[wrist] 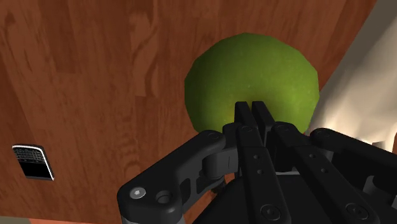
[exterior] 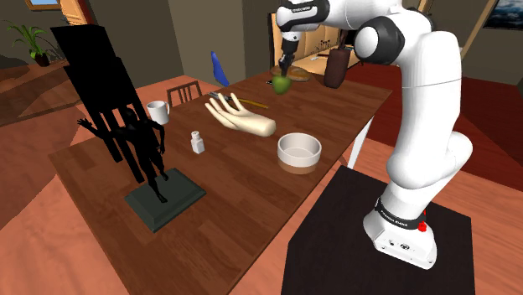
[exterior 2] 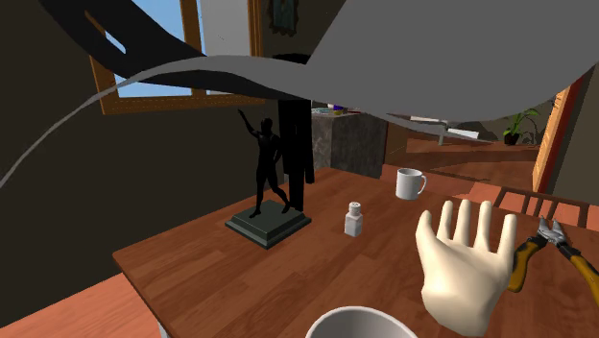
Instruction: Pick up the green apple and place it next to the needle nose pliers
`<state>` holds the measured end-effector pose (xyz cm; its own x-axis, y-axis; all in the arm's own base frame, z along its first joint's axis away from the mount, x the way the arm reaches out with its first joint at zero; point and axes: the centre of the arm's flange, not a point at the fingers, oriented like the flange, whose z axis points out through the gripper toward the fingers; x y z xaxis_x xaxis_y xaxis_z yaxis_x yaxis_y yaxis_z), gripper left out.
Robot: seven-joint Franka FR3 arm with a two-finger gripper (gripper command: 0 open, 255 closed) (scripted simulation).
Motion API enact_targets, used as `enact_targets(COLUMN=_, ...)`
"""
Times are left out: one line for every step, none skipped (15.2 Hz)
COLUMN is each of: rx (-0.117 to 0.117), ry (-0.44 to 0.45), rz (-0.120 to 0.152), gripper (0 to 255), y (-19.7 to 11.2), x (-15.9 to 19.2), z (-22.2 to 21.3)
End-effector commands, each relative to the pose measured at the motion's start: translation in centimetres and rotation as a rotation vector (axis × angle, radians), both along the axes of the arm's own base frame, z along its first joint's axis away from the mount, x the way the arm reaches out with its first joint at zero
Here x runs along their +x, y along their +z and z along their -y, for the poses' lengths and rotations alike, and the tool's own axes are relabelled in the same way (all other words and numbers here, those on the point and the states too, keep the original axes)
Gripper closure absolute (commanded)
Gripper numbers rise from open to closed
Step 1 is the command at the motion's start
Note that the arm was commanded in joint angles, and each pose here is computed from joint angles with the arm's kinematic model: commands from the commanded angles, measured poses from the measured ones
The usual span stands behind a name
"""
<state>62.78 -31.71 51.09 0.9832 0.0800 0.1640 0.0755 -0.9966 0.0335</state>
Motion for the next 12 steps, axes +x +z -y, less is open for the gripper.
enact_targets(rx=0.000, ry=0.000, rz=0.001, gripper=255, y=-1.0, x=0.0, z=0.0)
enact_targets(rx=0.000, ry=0.000, rz=0.001, gripper=255, y=-1.6, x=0.0, z=0.0)
enact_targets(rx=0.000, ry=0.000, rz=0.001, gripper=255, y=-2.1, x=0.0, z=0.0)
enact_targets(rx=0.000, ry=0.000, rz=0.001, gripper=255, y=-2.6, x=0.0, z=0.0)
enact_targets(rx=0.000, ry=0.000, rz=0.001, gripper=255, y=-3.1, x=0.0, z=0.0)
enact_targets(rx=0.000, ry=0.000, rz=0.001, gripper=255, y=-3.7, x=0.0, z=0.0)
enact_targets(rx=0.000, ry=0.000, rz=0.001, gripper=255, y=-4.2, x=0.0, z=0.0)
enact_targets(rx=0.000, ry=0.000, rz=0.001, gripper=255, y=-4.7, x=0.0, z=0.0)
enact_targets(rx=0.000, ry=0.000, rz=0.001, gripper=255, y=-5.3, x=0.0, z=0.0)
enact_targets(rx=0.000, ry=0.000, rz=0.001, gripper=255, y=-5.8, x=0.0, z=0.0)
enact_targets(rx=0.000, ry=0.000, rz=0.001, gripper=255, y=-6.3, x=0.0, z=0.0)
enact_targets(rx=0.000, ry=0.000, rz=0.001, gripper=255, y=-6.8, x=0.0, z=0.0)
